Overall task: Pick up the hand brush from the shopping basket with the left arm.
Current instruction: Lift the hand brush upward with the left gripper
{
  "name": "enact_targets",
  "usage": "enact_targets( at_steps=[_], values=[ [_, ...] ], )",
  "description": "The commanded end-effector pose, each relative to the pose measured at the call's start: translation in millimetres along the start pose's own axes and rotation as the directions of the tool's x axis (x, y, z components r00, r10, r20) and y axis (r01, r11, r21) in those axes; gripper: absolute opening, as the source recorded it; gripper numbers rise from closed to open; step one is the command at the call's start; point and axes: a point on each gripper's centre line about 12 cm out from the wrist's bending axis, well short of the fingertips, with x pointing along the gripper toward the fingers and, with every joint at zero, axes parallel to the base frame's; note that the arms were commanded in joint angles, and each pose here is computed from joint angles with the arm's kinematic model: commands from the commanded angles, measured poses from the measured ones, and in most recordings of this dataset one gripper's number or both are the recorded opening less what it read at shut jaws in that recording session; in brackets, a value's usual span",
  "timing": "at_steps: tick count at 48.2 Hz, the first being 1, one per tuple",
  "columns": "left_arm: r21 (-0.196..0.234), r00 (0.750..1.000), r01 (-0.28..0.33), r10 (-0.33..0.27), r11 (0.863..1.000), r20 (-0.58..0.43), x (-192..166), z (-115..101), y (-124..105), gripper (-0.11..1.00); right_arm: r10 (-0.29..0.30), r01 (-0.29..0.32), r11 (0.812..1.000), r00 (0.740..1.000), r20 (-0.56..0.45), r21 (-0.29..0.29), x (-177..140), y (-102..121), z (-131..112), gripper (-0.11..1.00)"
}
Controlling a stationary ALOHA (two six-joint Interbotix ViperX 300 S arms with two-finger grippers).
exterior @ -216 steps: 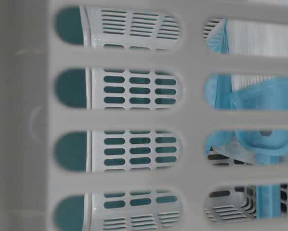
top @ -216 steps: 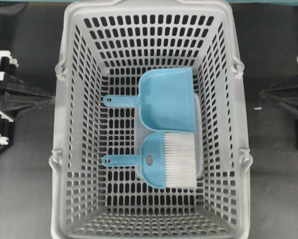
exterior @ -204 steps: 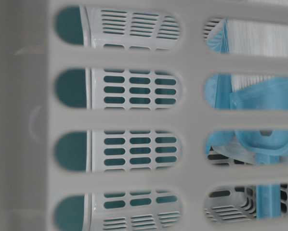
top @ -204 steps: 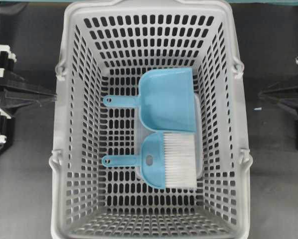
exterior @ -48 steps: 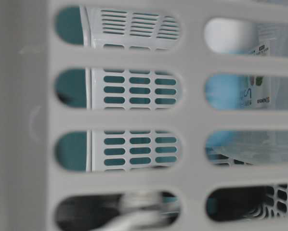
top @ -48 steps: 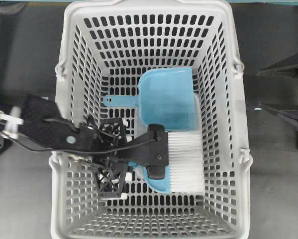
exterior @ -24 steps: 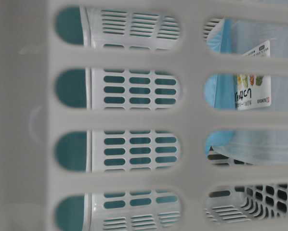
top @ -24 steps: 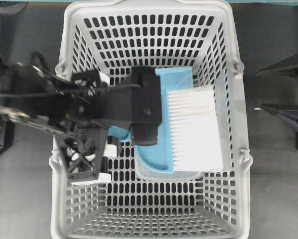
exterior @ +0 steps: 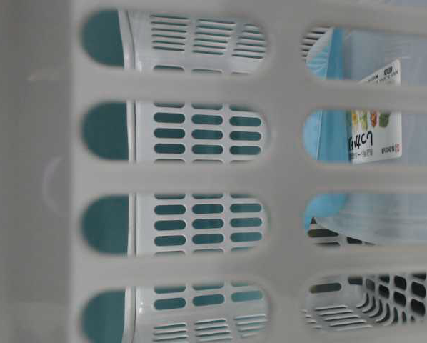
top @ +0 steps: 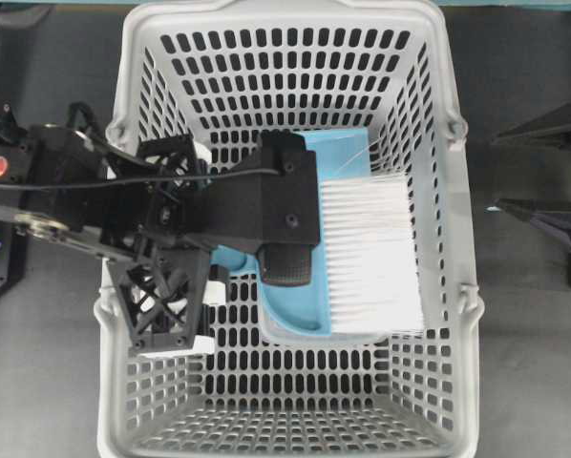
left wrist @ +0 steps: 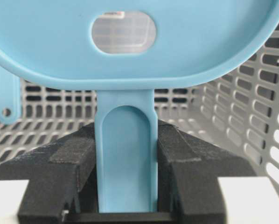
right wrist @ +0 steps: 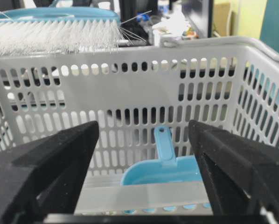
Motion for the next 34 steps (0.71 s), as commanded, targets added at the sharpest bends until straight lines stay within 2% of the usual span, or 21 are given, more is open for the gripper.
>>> enact_targets(
  at_steps=[1, 34],
  values=[
    [0.002, 0.999, 0.007, -0.007, 1.000, 0.036, -11.8, 2.7, -0.4, 0.25, 0.000, 0.000, 1.000, 1.000, 0.009, 0.003, 1.1, 0.0, 3.0, 0.75],
    [0.004, 0.999, 0.006, -0.006, 1.000, 0.032, -9.7, 3.1, -1.2, 0.25, 0.001, -0.001, 1.000, 1.000, 0.009, 0.003, 1.1, 0.3, 3.0, 0.75]
  ],
)
